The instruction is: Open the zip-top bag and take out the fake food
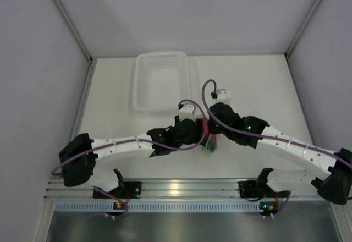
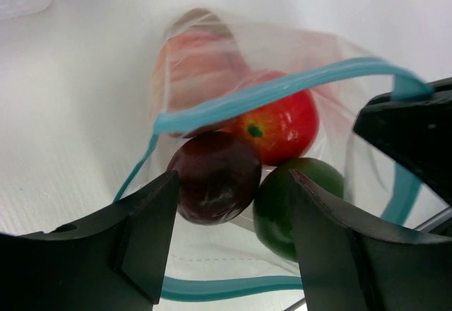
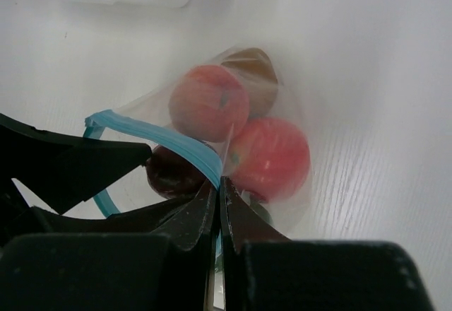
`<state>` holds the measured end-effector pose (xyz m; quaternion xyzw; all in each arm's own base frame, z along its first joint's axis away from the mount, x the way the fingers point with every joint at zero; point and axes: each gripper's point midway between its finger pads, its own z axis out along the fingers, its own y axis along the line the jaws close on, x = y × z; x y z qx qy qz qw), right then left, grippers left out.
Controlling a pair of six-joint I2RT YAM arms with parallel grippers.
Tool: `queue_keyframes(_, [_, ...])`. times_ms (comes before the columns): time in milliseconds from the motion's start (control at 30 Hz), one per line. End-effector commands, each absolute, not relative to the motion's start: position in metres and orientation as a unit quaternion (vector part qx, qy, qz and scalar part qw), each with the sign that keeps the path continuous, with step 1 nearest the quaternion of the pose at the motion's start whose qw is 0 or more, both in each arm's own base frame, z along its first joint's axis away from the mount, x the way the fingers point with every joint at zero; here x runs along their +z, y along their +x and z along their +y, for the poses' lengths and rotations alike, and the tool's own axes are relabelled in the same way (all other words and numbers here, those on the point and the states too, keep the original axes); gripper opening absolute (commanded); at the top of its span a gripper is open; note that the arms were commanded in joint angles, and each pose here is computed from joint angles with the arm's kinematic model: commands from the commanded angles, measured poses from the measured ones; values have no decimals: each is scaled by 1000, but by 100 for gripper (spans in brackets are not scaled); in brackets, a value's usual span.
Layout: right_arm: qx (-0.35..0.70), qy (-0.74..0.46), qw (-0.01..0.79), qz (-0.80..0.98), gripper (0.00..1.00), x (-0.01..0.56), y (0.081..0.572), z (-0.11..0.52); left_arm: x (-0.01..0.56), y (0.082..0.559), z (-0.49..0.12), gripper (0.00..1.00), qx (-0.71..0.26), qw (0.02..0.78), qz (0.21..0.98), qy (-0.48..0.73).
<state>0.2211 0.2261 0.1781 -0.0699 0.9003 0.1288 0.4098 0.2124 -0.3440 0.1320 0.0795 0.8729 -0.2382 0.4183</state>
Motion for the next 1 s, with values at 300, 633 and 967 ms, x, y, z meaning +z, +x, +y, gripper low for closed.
queue_keyframes(300, [191, -104, 413, 884, 0, 204, 214, 230, 133, 212, -361, 69, -262, 422, 863, 92])
queue_keyframes(633, [249, -114, 396, 876, 0, 197, 207, 239, 108, 207, -378, 70, -246, 398, 874, 131])
queue_keyframes(967, [245, -100, 402, 877, 0, 188, 213, 219, 83, 185, -392, 77, -256, 345, 884, 182])
